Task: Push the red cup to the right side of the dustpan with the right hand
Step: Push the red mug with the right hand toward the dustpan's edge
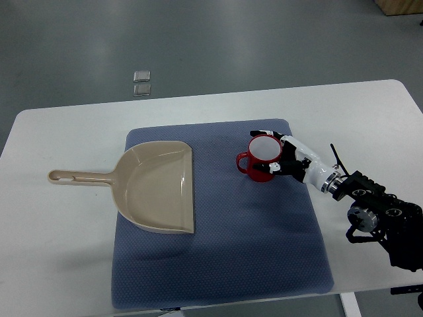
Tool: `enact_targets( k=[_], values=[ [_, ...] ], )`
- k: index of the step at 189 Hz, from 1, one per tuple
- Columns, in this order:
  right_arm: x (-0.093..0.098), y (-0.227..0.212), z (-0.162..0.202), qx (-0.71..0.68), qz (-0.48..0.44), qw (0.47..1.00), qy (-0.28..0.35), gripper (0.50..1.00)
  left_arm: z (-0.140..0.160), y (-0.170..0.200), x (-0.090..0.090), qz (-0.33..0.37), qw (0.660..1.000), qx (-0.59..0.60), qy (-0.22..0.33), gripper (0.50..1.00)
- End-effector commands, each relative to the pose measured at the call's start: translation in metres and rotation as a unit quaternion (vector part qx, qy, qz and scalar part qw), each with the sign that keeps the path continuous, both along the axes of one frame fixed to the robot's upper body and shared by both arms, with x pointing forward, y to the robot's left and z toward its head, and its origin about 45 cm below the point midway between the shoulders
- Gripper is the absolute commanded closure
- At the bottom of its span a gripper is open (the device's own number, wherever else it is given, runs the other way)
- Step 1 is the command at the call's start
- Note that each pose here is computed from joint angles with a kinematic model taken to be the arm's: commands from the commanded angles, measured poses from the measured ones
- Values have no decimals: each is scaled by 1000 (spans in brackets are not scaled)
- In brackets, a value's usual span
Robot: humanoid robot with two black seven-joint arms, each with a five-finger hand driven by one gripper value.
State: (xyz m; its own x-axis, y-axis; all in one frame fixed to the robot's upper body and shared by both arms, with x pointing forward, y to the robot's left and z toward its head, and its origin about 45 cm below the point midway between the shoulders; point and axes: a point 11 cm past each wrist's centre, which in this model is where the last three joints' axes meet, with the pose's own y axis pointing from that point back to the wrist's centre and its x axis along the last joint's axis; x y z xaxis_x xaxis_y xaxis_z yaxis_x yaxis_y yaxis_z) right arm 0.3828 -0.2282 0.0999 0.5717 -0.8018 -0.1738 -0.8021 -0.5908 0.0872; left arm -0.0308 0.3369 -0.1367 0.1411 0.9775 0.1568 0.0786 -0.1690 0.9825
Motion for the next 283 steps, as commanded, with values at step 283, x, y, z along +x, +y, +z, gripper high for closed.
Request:
enact_targets(
  k=[283],
  values=[
    [-19, 104, 3, 26, 76, 997, -17, 568, 0, -1, 0, 0, 1000, -1, 0, 500]
  ],
)
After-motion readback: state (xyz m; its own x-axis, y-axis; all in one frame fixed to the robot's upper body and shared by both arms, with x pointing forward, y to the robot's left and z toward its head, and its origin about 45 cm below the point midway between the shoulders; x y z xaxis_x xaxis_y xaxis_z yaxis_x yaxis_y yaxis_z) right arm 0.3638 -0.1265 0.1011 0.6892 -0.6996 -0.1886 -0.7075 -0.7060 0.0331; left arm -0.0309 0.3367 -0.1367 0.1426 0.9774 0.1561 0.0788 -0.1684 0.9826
